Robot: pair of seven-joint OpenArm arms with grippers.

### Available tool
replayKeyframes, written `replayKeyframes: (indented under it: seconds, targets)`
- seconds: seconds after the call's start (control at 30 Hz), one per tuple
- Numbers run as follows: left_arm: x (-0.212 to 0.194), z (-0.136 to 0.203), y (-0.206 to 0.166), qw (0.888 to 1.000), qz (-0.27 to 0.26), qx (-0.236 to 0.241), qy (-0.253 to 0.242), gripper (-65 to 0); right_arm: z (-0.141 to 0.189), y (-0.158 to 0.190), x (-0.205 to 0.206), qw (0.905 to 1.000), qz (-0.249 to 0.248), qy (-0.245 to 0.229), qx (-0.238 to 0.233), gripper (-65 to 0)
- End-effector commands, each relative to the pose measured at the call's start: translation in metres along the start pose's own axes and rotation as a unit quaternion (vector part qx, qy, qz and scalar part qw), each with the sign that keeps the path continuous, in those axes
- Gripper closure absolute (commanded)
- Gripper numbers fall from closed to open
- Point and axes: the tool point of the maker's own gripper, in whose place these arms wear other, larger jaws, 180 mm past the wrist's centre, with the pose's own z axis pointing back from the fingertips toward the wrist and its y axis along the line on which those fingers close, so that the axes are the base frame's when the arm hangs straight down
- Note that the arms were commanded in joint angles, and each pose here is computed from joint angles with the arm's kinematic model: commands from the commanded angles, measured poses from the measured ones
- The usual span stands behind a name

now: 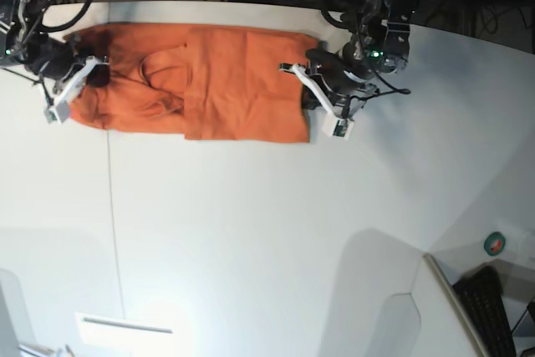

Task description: Layout the t-shirt on the table in an organized manner, then fold the t-shirt properly

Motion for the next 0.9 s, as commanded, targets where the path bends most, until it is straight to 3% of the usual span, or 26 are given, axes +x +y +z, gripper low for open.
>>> replayKeyframes:
  seconds: [0.0, 0.3, 0.57, 0.87]
  targets:
    - [0.014, -0.003, -0.006, 1.0, -0.005, -0.008, -0.016, 0.0, 0.007, -0.005, 0.018, 0.9996, 0.013, -0.021, -0.01, 0.0]
    - [0.027, -0.02, -0.04, 0.999, -0.036, -0.028, -0.012, 0.0, 0.035, 0.002, 0.054, 0.9879, 0.12, -0.049, -0.085, 0.0]
    - [0.028, -0.02, -0.04, 0.999, -0.036, -0.027, -0.013, 0.0, 0.054, 0.039, 0.072, 0.9758, 0.164, -0.055, -0.134, 0.0]
    - [0.027, -0.02, -0.038, 0.999, -0.036, -0.026, -0.012, 0.0, 0.038, 0.107, 0.071, 0.971, 0.221, -0.053, -0.074, 0.0]
